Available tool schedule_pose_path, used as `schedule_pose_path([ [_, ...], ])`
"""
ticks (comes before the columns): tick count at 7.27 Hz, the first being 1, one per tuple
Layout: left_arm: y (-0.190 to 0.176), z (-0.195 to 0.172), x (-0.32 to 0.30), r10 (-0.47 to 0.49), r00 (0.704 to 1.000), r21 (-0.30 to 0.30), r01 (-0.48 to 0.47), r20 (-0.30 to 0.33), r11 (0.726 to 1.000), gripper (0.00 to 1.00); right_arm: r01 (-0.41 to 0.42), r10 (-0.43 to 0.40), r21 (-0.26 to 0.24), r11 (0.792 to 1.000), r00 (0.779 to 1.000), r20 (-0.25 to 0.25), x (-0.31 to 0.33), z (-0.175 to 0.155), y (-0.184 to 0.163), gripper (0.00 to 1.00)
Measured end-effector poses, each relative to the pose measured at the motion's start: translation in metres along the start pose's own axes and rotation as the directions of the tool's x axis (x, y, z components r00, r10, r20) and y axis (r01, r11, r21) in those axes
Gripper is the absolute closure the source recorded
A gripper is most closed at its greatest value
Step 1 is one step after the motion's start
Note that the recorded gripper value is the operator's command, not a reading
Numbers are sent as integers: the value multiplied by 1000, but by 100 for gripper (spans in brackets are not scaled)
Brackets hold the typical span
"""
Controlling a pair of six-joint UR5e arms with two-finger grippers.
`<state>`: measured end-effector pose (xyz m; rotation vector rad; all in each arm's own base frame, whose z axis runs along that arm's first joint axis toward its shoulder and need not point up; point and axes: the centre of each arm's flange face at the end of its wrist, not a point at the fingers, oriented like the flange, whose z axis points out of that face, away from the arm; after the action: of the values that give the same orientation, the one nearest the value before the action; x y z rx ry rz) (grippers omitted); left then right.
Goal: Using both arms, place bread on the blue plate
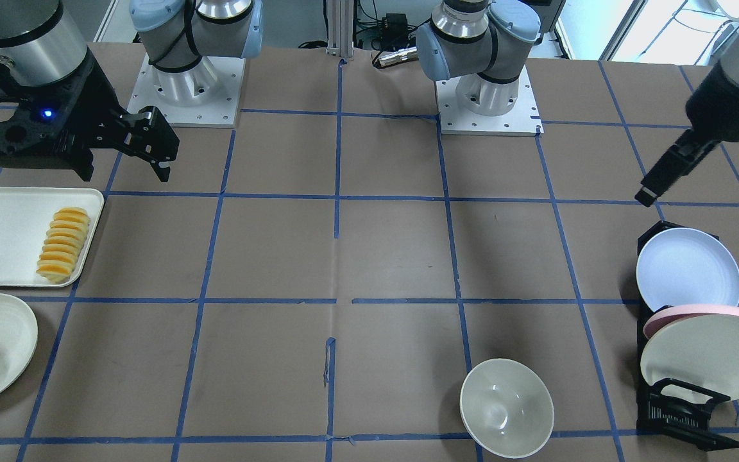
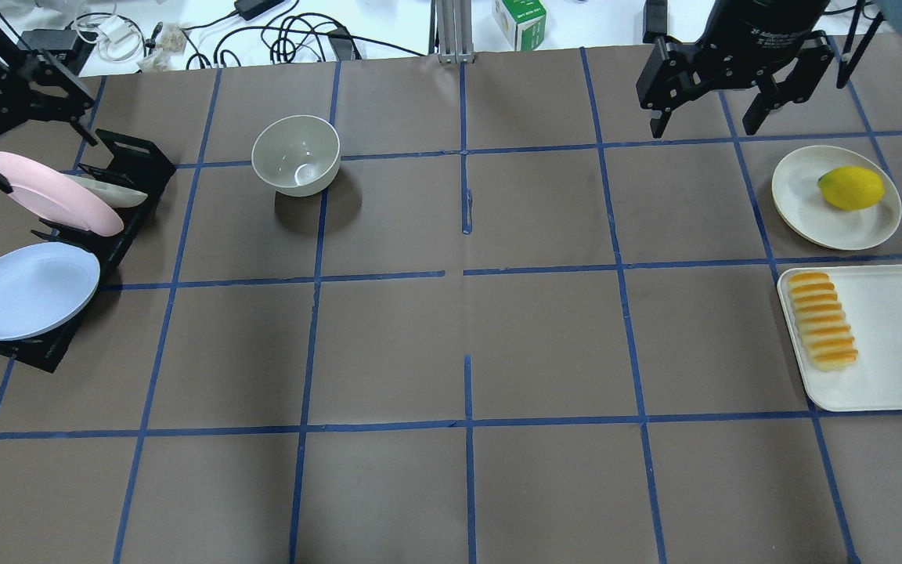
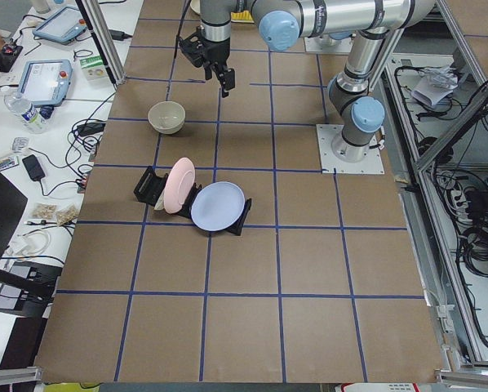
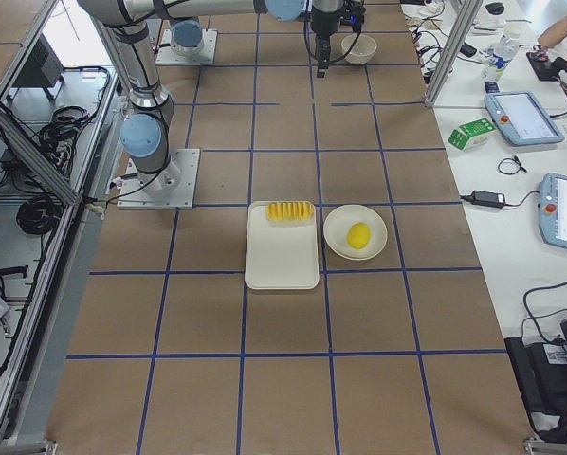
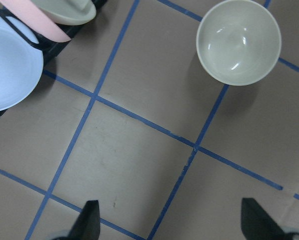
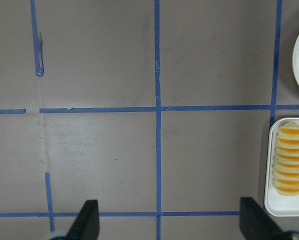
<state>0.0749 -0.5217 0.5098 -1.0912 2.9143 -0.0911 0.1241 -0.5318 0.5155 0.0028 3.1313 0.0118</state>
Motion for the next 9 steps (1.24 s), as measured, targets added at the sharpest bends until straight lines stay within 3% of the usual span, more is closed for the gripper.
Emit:
schedule_pose_path([
  [1,-34,13,-50,-105,994,-16,105,10,994,0,4,-4,-1,1000,1000,-2,0,0,0,0],
  [3,-84,74,-151,-304,952,-83,306,39,948,0,3,-3,-9,1000,1000,-14,8,3,0,0],
  [4,-100,107,-182,-358,933,-63,359,35,931,0,2,-2,-20,1000,1000,-21,15,7,0,0],
  [5,-111,139,-197,-380,925,-42,381,29,924,0,2,-4,-37,999,999,-34,28,13,0,0],
  [7,-119,196,-208,-359,932,-70,361,40,930,10,-11,8,-57,998,999,-42,82,45,-8,0],
  [9,-130,227,-216,-307,951,-81,310,46,947,15,-28,26,-49,998,999,-44,146,108,-4,0],
])
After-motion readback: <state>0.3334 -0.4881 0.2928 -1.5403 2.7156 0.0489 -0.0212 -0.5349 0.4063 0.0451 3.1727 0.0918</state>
